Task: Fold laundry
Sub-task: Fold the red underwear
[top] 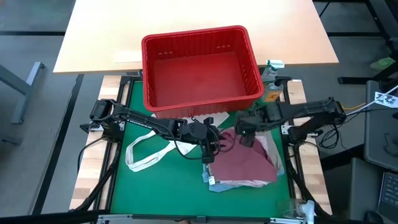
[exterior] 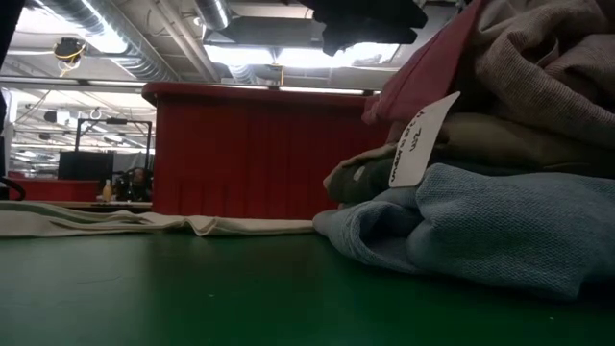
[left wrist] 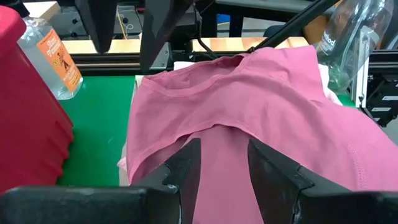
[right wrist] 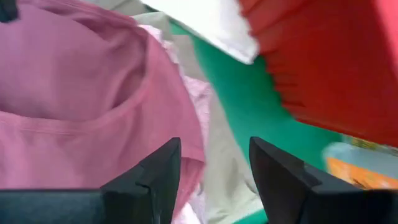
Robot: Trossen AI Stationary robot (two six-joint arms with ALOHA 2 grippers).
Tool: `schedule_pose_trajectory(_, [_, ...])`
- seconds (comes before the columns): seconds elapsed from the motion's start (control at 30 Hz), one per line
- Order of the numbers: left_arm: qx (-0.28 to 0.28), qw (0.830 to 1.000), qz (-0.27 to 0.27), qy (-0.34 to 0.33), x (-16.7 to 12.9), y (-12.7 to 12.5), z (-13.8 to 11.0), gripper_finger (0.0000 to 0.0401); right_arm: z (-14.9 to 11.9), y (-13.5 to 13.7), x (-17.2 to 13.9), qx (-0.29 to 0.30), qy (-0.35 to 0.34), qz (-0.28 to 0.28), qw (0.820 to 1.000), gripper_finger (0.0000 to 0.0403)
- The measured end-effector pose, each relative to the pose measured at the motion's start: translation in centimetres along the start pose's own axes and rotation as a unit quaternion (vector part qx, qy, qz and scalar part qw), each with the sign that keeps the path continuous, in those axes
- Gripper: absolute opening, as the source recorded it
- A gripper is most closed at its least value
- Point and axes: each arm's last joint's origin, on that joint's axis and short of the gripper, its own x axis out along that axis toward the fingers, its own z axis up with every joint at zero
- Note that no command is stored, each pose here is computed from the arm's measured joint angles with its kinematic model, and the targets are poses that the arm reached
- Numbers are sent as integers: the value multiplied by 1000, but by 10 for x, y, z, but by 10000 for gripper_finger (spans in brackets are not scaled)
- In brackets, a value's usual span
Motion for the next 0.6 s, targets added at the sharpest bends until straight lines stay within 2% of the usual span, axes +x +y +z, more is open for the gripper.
schedule_pose_trajectory(0.17, [1, 1000, 0, 5, 0, 0, -1, 127, 12, -14, 6, 2, 8, 56, 998, 188])
schedule_pose_trajectory(0.4, [1, 1000, 0, 5, 0, -1, -1, 127, 14, -25, 24, 12, 42, 81, 996, 188])
schedule_pose_trajectory(0.6, [4, 1000, -7, 5, -1, -7, -2, 127, 9, -20, 41, -24, 67, 118, 990, 188])
